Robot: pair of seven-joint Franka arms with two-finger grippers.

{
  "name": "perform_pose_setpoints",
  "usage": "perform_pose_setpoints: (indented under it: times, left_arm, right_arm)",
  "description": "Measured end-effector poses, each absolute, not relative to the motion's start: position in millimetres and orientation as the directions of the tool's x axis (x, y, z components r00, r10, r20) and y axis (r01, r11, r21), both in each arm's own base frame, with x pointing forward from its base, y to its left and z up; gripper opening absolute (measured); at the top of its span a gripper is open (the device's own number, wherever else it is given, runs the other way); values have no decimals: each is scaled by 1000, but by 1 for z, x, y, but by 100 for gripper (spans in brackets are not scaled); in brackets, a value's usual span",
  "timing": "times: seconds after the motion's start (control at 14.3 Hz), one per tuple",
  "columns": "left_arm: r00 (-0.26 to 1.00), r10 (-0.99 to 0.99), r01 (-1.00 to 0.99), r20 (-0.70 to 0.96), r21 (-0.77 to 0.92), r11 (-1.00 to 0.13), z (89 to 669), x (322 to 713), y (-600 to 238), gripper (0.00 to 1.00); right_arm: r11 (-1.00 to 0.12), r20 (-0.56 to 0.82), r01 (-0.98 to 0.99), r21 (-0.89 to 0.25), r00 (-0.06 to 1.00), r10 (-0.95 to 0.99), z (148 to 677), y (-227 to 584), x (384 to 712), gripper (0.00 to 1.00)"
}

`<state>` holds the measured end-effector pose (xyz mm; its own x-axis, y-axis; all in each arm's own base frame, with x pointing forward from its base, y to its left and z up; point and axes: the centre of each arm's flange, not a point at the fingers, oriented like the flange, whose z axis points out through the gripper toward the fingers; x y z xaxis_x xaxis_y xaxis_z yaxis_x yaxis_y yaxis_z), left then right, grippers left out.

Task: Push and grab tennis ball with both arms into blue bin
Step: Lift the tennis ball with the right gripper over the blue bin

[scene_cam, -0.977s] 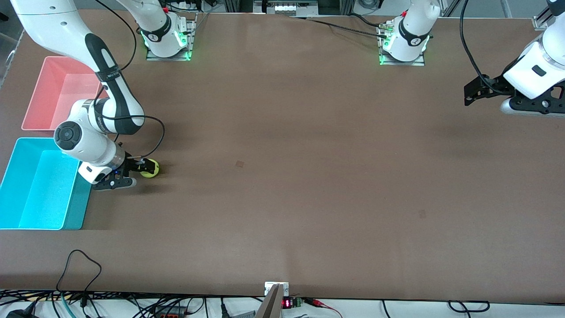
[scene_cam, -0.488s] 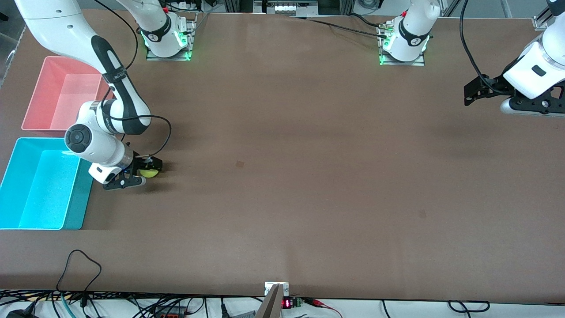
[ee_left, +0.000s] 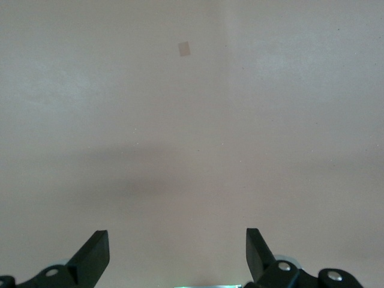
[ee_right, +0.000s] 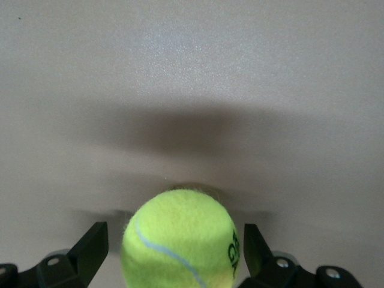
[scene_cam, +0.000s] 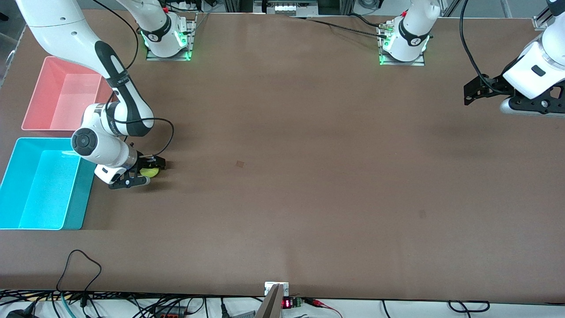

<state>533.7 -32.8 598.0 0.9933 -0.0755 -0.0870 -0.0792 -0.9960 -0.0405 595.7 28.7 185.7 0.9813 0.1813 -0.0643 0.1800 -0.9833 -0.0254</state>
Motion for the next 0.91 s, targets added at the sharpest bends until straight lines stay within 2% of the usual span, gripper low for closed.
perform_pose_setpoints:
  times: [0.21,0.35,0.7,0.91]
  left_arm:
    - [993,-75,-79,-89,-40,-996,598,533,-33,100]
    - [993,-75,-79,-91,-40,-996,598,533,-33,100]
    - [993,-76,-80,-92,-40,-996,600,533,-33,100]
    - [993,-78,-82,-88,-41,-996,602,533,-34,100]
  right_arm:
    - [-983,-64,181,-25,981,182,186,29,596,87]
    - [-983,-62,181,-25,981,183,187,29,596,67]
    - [-983,-59,181,-24,981,182,188,29,597,67]
    - [-982,-35,186,-14,982,187,208,27,605,67]
